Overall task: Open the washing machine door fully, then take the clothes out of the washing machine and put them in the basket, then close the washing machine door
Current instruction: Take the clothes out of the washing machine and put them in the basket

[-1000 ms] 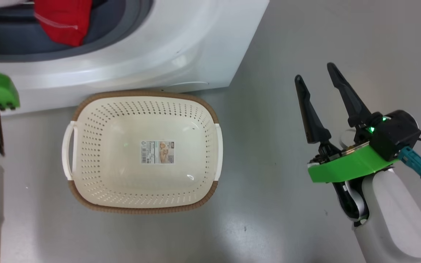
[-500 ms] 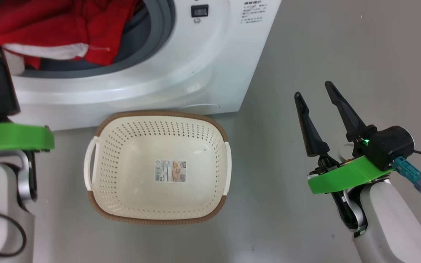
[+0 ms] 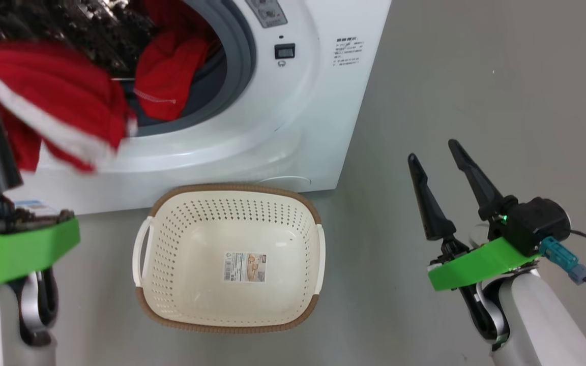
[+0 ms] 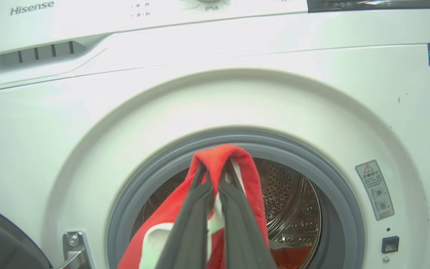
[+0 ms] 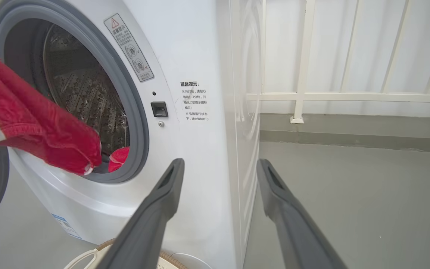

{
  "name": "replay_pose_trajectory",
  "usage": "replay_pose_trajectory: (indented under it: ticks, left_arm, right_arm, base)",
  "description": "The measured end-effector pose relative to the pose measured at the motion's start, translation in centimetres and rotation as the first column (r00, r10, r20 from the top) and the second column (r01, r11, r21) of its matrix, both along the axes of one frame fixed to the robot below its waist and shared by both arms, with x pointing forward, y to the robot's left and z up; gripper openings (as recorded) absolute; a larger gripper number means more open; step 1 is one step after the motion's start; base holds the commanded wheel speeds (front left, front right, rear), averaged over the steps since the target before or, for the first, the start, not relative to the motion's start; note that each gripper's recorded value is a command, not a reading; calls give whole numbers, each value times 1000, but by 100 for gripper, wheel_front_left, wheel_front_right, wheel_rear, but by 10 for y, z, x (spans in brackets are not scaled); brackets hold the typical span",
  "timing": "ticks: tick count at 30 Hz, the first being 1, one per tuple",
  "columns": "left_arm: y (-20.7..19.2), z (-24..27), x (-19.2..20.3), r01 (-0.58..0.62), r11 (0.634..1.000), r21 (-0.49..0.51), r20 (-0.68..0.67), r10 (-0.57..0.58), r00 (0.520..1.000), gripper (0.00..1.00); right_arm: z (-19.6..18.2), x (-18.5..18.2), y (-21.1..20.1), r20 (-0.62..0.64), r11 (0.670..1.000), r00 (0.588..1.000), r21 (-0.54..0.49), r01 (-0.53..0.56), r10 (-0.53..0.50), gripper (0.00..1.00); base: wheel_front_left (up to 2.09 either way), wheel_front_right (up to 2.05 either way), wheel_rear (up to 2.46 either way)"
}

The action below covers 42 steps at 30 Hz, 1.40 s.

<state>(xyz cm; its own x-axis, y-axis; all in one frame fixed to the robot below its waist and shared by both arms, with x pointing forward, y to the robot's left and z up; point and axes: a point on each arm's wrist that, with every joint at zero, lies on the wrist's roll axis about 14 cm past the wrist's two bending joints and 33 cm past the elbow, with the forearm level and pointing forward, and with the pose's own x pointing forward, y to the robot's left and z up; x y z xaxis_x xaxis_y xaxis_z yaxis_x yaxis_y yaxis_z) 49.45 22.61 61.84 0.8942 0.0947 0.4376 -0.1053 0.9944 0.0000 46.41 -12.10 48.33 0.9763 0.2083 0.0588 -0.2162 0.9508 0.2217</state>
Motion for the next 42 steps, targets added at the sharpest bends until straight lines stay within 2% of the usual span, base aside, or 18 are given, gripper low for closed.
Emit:
replay_pose_trajectory:
  ticks: [7, 10, 19, 25, 30, 35, 42]
  left_arm:
    - [-15, 22, -26, 39, 999, 0, 76, -39, 996, 0]
    - [-22, 18, -31, 55, 998, -16, 70, -54, 996, 0]
    - [-47, -44, -27, 126, 989, -84, -99, -134, 986, 0]
    - [-67, -102, -20, 191, 972, -140, -254, -221, 942, 0]
    - [-70, -164, -14, 178, 964, -198, -409, -246, 879, 0]
    - [-78, -227, -12, 159, 955, -251, -561, -278, 780, 0]
    - [-88, -314, -21, 66, 933, -353, -742, -322, 588, 0]
  right_arm:
    - [5, -10, -4, 4, 1000, 1000, 1, 11, -11, 100]
    - [6, -11, -6, 7, 1000, 1000, 1, 16, -16, 100]
    - [-9, -7, -6, -26, 1000, 1000, 3, 16, -16, 100]
    - [-24, -1, -3, -58, 1000, 998, 4, 8, -7, 100]
    - [-35, 6, -2, -77, 1000, 997, 5, 5, -5, 100]
    - [-45, 14, -2, -93, 1000, 996, 2, 6, -6, 100]
    - [-60, 24, -7, -117, 1000, 993, -4, 14, -15, 100]
  base:
    - [0, 0, 0]
    - [0, 0, 0]
    - [0, 0, 0]
    - [0, 0, 0]
    - [0, 0, 0]
    - [0, 0, 0]
    - [0, 0, 0]
